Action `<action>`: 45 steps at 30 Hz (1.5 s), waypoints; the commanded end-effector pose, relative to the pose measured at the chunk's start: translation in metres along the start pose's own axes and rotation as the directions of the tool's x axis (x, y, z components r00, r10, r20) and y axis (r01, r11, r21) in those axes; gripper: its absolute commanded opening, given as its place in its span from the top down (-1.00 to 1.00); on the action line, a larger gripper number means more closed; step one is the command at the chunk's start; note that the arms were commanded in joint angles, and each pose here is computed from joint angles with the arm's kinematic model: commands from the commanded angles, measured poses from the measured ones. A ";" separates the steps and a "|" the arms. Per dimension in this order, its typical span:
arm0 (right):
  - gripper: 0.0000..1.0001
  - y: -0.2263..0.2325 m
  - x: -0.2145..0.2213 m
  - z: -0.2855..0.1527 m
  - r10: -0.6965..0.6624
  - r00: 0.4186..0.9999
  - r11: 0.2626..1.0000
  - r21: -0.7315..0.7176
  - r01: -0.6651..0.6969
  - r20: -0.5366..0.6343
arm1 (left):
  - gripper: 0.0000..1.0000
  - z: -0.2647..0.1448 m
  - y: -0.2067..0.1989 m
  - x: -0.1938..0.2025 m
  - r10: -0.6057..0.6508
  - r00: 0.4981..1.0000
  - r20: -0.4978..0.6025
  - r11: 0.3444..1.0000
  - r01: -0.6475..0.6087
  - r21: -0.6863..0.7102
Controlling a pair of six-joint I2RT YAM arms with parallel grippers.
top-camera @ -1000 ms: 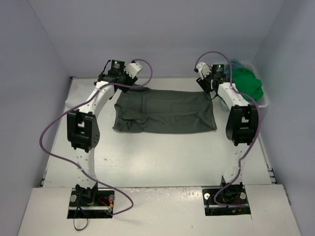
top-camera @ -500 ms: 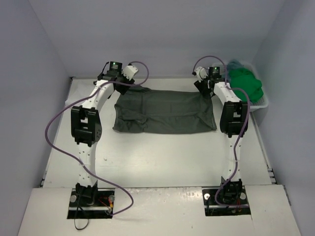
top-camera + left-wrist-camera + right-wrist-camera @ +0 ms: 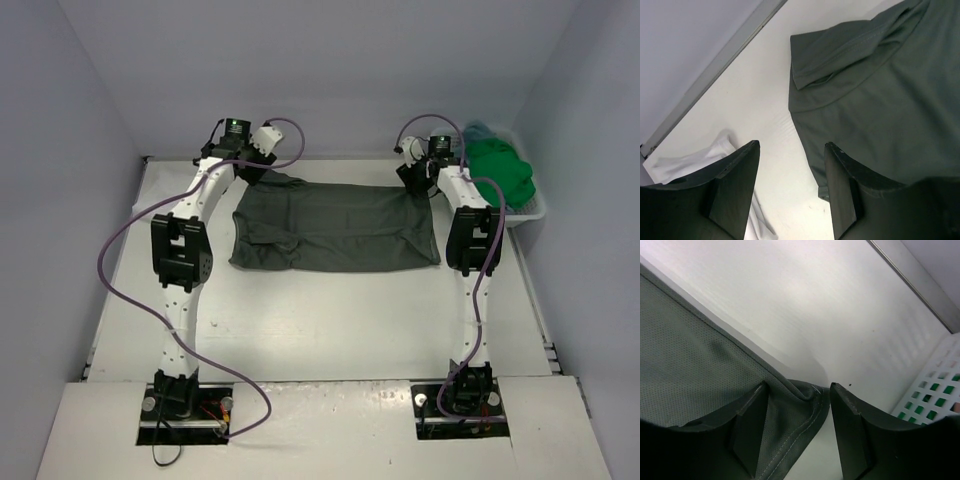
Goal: Fold and stack the t-shirts
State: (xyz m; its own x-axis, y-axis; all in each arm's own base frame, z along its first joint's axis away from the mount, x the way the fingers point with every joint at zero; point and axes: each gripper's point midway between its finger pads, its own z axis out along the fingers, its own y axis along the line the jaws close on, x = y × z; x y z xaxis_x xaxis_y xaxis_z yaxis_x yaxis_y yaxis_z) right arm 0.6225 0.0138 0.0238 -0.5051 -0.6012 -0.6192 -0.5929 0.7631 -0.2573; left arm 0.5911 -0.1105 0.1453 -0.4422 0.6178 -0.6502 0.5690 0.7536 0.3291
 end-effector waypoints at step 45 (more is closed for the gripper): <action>1.00 0.032 0.044 -0.008 0.100 0.995 0.975 -0.197 -0.104 -0.027 | -0.15 0.075 -0.017 -0.069 -0.110 0.938 0.328 0.981 0.049 0.190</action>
State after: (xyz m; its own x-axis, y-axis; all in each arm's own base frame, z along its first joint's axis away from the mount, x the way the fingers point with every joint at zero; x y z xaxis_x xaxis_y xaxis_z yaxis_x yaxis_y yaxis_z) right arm 0.6155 0.0134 0.0141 -0.4619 -0.5510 -0.6950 -0.6459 0.7460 -0.1621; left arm 0.6441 -0.1790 0.0755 -0.3741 0.4625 -0.8039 0.6818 0.7247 0.0996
